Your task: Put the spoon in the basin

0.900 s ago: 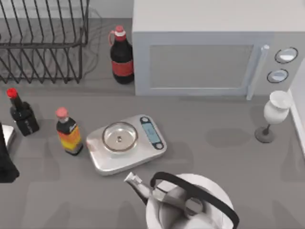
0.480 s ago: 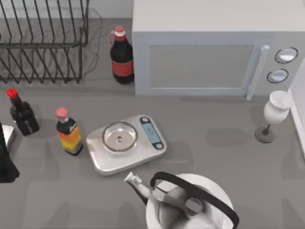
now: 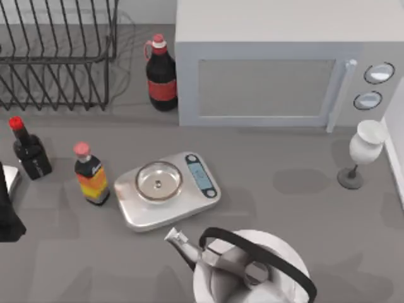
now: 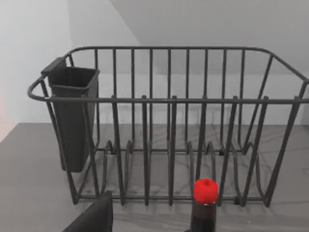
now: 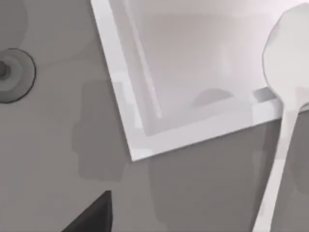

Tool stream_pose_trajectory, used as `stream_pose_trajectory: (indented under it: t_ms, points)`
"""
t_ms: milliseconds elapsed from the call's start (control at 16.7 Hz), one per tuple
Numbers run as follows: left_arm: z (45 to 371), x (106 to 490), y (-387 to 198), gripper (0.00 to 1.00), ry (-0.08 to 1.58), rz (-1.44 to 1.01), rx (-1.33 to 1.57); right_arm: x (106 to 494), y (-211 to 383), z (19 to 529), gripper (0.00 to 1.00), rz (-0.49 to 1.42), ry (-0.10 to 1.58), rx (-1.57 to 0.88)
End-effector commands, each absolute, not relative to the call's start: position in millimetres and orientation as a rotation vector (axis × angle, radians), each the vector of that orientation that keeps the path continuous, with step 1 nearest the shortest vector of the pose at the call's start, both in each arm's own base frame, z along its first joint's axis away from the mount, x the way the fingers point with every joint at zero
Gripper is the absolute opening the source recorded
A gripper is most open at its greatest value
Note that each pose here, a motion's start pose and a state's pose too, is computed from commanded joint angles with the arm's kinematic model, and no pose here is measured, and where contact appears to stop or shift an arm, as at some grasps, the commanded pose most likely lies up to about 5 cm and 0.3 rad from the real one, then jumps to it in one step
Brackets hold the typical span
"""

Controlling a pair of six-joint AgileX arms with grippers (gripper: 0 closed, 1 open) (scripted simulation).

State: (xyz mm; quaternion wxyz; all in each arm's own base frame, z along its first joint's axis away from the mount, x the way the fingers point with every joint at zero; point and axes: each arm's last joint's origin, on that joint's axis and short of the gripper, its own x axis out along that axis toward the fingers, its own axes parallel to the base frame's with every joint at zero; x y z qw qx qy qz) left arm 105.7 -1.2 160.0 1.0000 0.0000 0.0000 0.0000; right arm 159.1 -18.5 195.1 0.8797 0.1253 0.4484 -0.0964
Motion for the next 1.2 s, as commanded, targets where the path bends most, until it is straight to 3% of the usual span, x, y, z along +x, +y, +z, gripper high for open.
stream_pose_trajectory:
  t_ms: [240, 480, 1200]
  points:
    - [160.0, 105.7, -1.2, 1.0, 0.0, 0.0, 0.0, 191.7, -30.3, 195.3, 1.0, -0.315, 1.25, 0.363]
    - [160.0, 105.7, -1.2, 1.0, 0.0, 0.0, 0.0, 216.0, -40.3, 195.7, 1.0, -0.397, 1.422, 0.428]
    - [160.0, 105.7, -1.2, 1.0, 0.0, 0.0, 0.0, 243.2, -47.1, 180.0, 1.0, -0.405, 1.43, 0.437]
